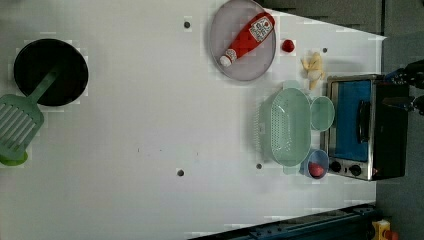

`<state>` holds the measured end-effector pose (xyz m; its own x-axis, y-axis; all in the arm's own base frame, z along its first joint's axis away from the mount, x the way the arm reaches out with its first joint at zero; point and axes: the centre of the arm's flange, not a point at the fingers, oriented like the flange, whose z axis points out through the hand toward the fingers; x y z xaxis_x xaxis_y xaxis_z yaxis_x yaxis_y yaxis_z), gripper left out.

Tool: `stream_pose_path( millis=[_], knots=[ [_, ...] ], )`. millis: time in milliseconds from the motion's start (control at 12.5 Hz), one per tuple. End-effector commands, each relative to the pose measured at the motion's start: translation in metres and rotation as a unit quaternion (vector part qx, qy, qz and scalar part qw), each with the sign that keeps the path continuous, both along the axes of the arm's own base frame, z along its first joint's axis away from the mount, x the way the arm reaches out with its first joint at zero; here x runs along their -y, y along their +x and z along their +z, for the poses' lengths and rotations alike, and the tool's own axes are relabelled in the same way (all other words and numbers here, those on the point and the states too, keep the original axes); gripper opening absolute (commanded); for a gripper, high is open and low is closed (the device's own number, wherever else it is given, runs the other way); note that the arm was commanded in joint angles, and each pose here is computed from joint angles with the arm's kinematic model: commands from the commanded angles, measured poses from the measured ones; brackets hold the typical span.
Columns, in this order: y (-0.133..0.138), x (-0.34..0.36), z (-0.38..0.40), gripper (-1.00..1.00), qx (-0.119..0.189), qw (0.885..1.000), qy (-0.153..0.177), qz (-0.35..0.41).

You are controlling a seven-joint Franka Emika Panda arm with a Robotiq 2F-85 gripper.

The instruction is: Drag strainer right to left.

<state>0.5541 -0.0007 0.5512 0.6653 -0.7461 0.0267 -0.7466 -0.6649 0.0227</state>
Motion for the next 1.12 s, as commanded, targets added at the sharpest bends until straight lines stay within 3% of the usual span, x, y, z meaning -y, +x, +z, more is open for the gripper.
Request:
stream_pose_path(
  millis=[80,240,720,1120],
  knots=[
    [-0.149,0.056,0.079,0.6,-0.006,0.999,0.01,-0.045],
    [-0.148,0.055,0.077,0.99,-0.007,0.999,0.009,-0.044],
    [-0.113,0.033,-0.014,1.0,-0.075,0.996,-0.001,-0.058],
    [-0.071,0.017,-0.132,1.0,-0.062,0.981,-0.015,-0.182]
  ],
)
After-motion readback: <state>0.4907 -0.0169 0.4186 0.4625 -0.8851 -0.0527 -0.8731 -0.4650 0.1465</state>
